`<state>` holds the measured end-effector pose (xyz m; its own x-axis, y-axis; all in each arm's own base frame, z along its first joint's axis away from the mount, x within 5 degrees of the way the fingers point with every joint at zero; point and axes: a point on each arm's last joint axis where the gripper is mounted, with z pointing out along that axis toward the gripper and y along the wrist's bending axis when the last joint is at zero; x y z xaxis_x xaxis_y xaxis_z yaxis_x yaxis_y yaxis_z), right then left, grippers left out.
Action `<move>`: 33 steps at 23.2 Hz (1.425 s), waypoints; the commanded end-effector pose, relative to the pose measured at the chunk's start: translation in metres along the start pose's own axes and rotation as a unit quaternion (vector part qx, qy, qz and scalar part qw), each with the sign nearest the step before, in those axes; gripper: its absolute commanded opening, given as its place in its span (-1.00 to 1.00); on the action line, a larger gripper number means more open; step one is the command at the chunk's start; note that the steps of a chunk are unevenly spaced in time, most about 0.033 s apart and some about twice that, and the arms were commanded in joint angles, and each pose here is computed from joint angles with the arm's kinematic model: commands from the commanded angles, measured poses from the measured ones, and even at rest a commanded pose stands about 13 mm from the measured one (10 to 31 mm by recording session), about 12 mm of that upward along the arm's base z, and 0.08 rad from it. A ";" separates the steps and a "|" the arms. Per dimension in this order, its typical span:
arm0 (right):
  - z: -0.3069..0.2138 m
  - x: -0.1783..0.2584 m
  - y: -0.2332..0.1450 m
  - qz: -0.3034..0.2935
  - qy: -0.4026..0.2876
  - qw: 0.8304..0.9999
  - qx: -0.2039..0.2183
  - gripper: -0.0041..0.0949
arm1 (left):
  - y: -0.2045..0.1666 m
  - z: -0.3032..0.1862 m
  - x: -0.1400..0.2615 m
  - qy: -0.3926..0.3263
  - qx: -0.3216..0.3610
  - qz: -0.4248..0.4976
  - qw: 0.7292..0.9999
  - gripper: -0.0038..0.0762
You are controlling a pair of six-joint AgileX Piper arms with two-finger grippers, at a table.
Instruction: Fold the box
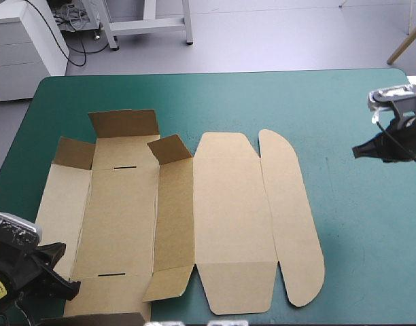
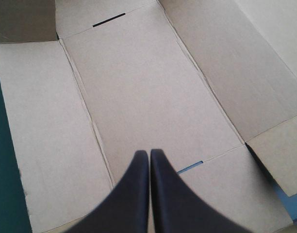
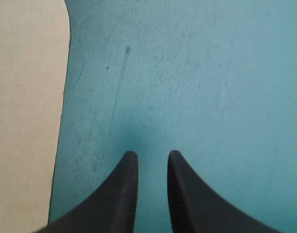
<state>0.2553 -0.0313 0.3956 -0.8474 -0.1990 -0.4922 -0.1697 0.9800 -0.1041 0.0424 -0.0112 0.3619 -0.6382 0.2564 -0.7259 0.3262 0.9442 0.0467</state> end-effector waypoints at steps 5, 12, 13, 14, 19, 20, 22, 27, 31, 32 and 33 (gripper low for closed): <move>-0.033 0.090 0.032 0.047 -0.040 0.998 0.004 -0.56 | 0.000 -0.006 -0.001 0.011 0.004 -0.005 1.000 -0.93; -0.032 0.145 0.055 0.056 -0.116 0.992 0.005 -0.61 | 0.000 -0.006 -0.001 0.010 0.004 -0.005 1.000 -0.93; -0.029 0.151 0.057 0.057 -0.133 0.989 0.011 -0.62 | 0.000 -0.006 -0.001 0.010 0.004 -0.005 1.000 -0.93; -0.028 0.153 0.058 0.058 -0.143 0.988 0.012 -0.63 | 0.000 -0.006 -0.001 0.010 0.004 -0.005 1.000 -0.93; -0.010 0.162 0.063 0.065 -0.153 0.986 -0.001 -0.68 | 0.000 -0.005 -0.002 0.011 0.004 -0.005 1.000 -0.93; -0.008 0.163 0.063 0.065 -0.152 0.986 -0.001 -0.68 | 0.000 -0.005 -0.002 0.011 0.004 -0.005 1.000 -0.93; -0.004 0.165 0.063 0.066 -0.146 0.987 -0.003 -0.68 | 0.000 -0.005 -0.002 0.011 0.004 -0.005 1.000 -0.93; -0.003 0.166 0.063 0.067 -0.146 0.987 -0.003 -0.70 | 0.000 -0.005 -0.002 0.008 0.004 -0.005 1.000 -0.93; -0.003 0.165 0.063 0.067 -0.148 0.987 -0.002 -0.71 | 0.005 -0.006 -0.003 0.004 -0.023 -0.030 0.999 -0.93; -0.003 0.165 0.063 0.067 -0.148 0.987 -0.002 -0.71 | 0.007 -0.006 -0.003 -0.001 -0.034 -0.043 0.999 -0.93; -0.003 0.165 0.063 0.067 -0.148 0.987 -0.002 -0.71 | 0.009 -0.006 -0.004 -0.007 -0.046 -0.047 0.998 -0.93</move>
<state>0.0992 -0.0016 0.2996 -0.7313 -0.0635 -0.6791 -0.0788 0.9969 -0.0084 0.0433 -0.0082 0.3621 -0.6517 0.2117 -0.7283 0.2718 0.9617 0.0362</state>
